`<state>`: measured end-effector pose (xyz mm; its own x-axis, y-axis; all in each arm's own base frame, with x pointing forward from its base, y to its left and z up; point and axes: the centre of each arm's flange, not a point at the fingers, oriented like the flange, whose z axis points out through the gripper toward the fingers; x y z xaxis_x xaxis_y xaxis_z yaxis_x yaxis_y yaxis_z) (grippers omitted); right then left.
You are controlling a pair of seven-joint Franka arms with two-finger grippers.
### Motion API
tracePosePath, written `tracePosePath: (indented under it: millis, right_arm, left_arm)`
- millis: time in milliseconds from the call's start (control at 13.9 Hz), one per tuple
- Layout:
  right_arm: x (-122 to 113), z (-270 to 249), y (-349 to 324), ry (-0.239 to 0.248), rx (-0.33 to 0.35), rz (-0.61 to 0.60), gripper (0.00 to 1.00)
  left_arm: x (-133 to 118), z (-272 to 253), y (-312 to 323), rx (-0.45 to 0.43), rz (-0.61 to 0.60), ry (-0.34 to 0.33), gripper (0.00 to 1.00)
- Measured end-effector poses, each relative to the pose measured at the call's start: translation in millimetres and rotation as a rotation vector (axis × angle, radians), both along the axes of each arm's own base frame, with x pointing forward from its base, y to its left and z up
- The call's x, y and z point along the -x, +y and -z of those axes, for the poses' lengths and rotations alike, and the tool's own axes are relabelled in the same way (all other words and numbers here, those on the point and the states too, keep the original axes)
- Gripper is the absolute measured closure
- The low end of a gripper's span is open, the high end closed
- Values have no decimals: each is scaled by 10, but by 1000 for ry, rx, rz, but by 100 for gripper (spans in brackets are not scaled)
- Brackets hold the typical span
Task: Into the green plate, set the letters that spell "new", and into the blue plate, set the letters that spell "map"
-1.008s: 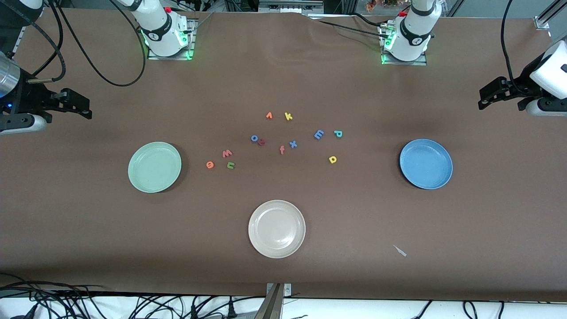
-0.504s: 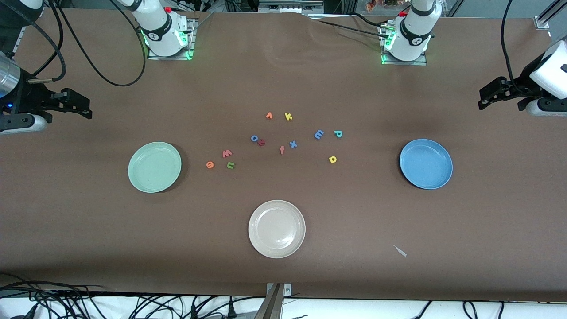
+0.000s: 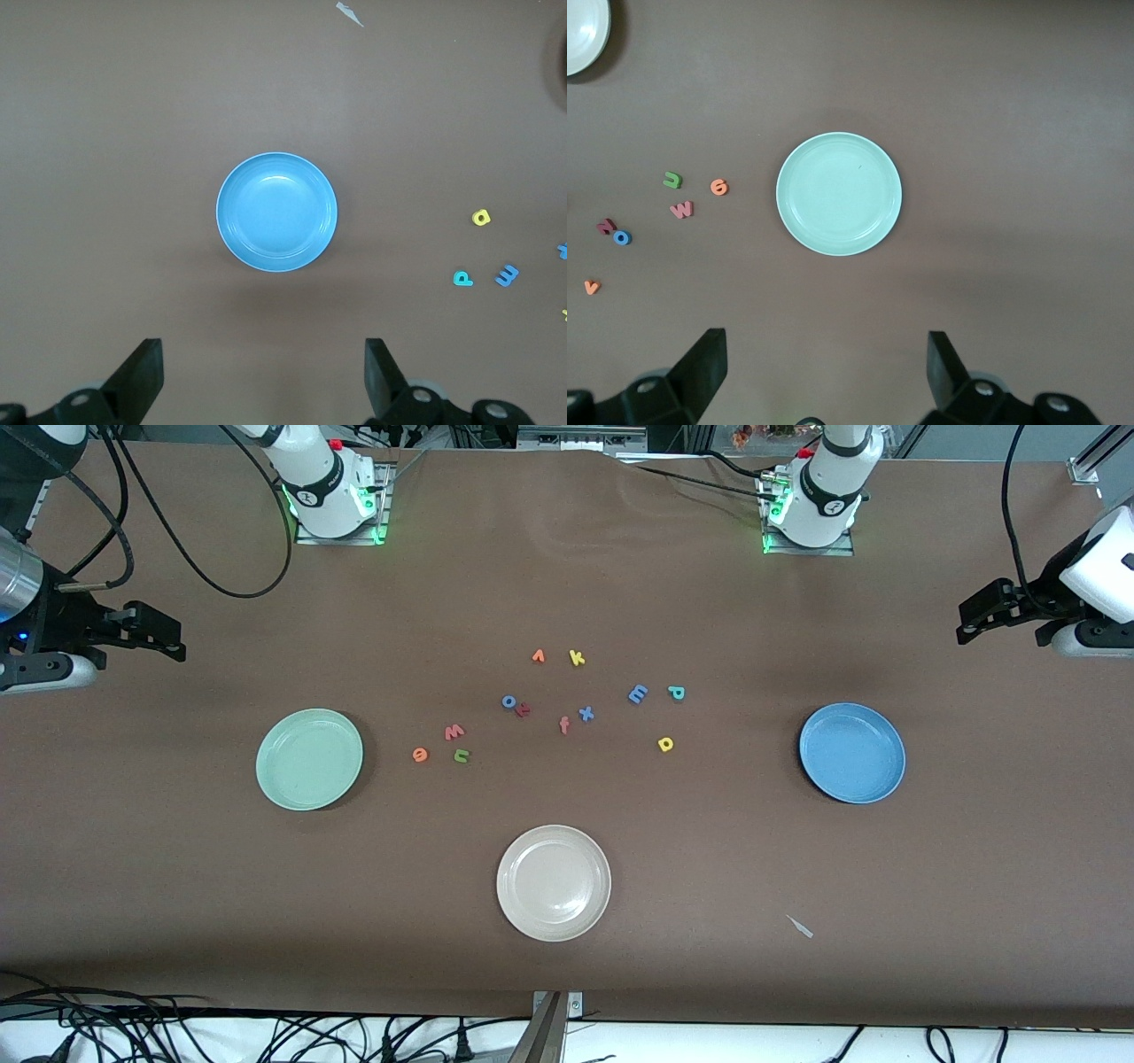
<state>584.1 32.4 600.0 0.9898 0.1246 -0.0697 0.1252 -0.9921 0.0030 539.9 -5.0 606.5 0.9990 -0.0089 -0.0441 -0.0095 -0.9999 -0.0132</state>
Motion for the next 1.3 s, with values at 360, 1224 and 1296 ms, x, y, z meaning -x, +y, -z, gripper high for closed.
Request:
tracePosePath:
  millis: [360,1224,1296]
  right_arm:
    - [19,17,-1,18,1,0,0]
    - [18,25,-2,21,1,1,0]
    - [18,26,-2,22,1,1,0]
  left_arm:
    - [0,0,0,0,0,0,0]
    - [-2,5,0,0,0,1,0]
    - [-2,5,0,0,0,1,0]
